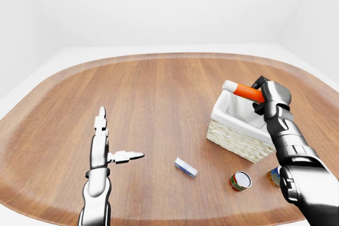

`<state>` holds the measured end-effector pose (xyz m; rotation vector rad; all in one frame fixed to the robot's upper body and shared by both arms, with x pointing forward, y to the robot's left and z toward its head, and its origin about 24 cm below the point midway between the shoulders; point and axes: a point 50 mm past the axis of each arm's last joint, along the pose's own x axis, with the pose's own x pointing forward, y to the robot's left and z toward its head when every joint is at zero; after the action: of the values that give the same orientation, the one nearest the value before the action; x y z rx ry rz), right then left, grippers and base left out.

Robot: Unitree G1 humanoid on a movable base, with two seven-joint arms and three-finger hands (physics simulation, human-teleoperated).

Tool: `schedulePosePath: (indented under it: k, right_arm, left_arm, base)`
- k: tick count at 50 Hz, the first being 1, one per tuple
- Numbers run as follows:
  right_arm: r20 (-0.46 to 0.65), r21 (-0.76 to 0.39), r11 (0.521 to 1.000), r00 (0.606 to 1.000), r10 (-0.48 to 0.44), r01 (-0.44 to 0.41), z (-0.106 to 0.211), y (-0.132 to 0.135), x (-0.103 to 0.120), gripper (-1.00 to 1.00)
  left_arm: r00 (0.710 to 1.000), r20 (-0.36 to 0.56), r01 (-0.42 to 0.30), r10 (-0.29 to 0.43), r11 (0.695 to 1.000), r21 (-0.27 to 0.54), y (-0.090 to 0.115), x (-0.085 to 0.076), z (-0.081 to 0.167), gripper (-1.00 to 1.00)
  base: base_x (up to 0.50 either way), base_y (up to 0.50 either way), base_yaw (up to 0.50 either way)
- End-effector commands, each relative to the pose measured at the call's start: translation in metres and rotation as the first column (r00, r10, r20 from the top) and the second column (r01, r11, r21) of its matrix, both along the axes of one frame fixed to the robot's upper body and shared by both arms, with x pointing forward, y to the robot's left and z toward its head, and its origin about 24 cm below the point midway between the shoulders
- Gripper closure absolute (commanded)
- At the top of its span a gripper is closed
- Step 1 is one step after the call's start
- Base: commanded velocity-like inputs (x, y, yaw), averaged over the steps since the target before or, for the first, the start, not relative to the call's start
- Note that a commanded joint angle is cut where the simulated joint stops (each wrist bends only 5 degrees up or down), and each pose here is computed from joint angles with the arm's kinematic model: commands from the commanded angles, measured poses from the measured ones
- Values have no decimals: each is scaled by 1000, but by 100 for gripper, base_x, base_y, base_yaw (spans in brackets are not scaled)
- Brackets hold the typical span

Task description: Pick up the ketchup, and put it in the basket.

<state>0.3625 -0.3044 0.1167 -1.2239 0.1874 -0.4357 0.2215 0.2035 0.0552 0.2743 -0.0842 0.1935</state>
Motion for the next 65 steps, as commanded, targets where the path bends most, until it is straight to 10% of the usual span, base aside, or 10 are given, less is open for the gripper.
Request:
schedulePosePath:
  k: [1, 65]
  right_arm:
    - [17, -18, 1000, 1000, -5, 5, -2, 0, 1, 100]
    - [-28, 8, 1000, 999, -19, 19, -29, 4, -1, 100]
  left_arm:
    - [1000, -3, 0, 0, 1000, 1, 0, 0, -1, -100]
    - [1000, -10, 2, -2, 1000, 5, -2, -1, -2, -100]
  base:
    - [0, 0, 0]
    - [0, 0, 0]
